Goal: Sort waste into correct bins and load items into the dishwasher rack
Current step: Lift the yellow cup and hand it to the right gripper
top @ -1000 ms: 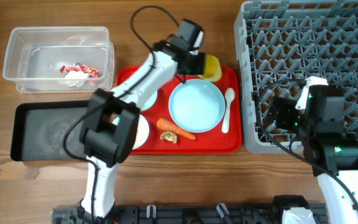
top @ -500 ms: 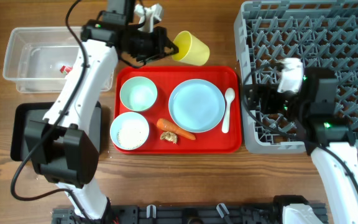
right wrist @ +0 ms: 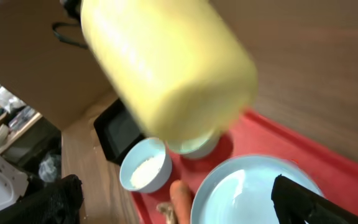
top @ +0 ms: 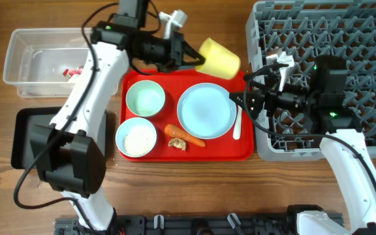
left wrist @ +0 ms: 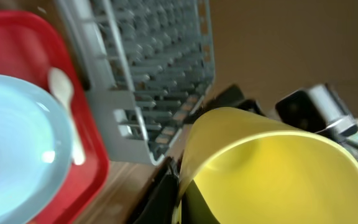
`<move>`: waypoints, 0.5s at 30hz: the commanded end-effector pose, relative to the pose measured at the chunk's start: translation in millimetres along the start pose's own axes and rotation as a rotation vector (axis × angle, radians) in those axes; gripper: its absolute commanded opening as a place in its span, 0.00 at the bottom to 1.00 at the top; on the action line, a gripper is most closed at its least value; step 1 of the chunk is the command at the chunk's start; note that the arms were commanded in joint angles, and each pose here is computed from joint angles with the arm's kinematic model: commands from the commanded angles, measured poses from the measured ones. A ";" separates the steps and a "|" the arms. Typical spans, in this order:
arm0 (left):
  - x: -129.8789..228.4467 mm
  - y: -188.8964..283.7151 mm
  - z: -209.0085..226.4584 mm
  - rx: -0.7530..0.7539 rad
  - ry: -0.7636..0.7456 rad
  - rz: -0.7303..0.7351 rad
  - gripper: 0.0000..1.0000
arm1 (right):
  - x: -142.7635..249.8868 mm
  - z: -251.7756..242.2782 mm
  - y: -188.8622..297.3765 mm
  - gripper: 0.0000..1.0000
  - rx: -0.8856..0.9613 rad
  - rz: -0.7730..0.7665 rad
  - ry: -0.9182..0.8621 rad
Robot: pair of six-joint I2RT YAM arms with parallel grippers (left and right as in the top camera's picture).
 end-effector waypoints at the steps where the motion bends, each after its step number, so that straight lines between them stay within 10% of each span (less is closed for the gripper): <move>1: 2.9 -13.9 -10.8 0.058 -0.016 0.038 0.04 | -11.9 7.1 1.0 0.99 -0.059 -0.023 0.092; 15: 6.5 -27.1 -19.1 0.073 -0.037 0.067 0.04 | -19.8 16.7 2.2 0.91 -0.145 -0.043 0.184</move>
Point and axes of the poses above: each gripper's point midway between its finger pads, its own y axis back along the fingers, its own z axis along the line the jaws close on, x = y × z, the point moved 9 cm from there along y, back along the fingers, and after that the axes turned 14 degrees about -y, right-handed, at the moved point
